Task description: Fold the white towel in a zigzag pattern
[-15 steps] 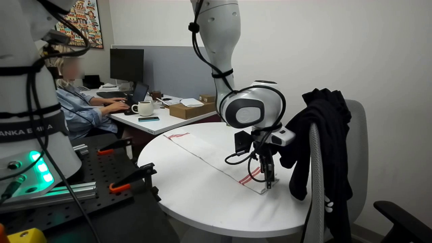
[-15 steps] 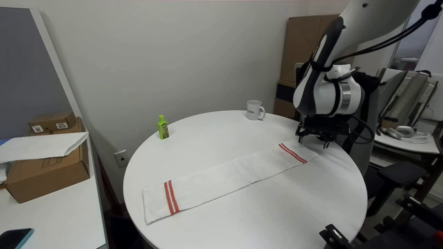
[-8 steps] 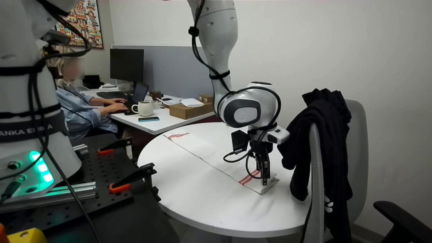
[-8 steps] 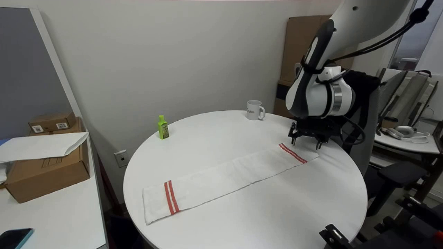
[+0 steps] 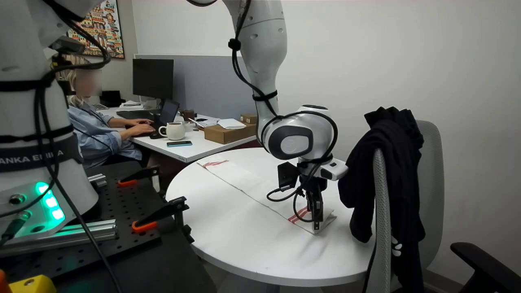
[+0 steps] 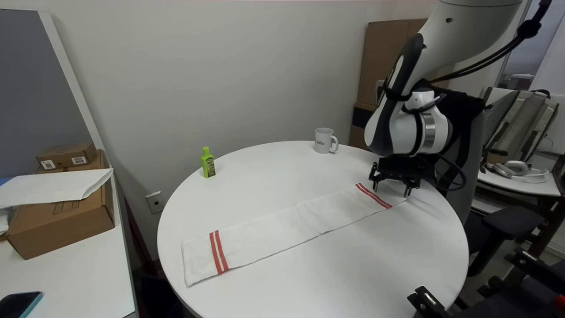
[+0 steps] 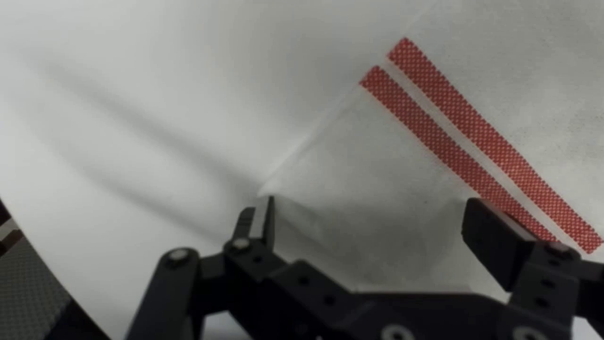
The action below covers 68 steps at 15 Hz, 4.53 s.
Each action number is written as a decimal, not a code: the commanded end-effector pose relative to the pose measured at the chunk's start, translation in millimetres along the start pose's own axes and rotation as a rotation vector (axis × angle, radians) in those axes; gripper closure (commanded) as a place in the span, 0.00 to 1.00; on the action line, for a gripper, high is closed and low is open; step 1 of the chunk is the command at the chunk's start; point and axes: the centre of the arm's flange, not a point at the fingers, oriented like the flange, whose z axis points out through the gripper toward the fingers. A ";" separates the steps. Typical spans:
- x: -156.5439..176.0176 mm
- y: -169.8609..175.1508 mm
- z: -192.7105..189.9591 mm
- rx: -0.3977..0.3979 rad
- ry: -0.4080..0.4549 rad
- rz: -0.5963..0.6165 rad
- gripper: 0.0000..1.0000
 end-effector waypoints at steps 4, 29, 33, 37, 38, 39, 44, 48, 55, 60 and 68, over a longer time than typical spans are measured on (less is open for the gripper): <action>8.6 31.9 10.3 -0.008 -0.017 0.075 0.03; -1.1 -52.7 -200.3 0.067 0.073 -0.147 0.97; -13.0 -92.3 -289.1 0.091 0.136 -0.239 0.97; -22.8 -111.0 -382.3 0.106 0.220 -0.275 0.97; -23.2 -110.4 -401.0 0.105 0.238 -0.274 0.97; -24.0 -107.8 -417.4 0.102 0.256 -0.271 0.97; -24.2 -90.5 -465.3 0.086 0.303 -0.259 0.97; -31.2 -99.8 -472.0 0.071 0.306 -0.298 0.97; -69.7 -167.1 -480.4 0.108 0.303 -0.436 0.97; -105.3 -212.3 -493.0 0.144 0.324 -0.525 0.97; -135.9 -251.8 -453.1 0.168 0.252 -0.610 0.97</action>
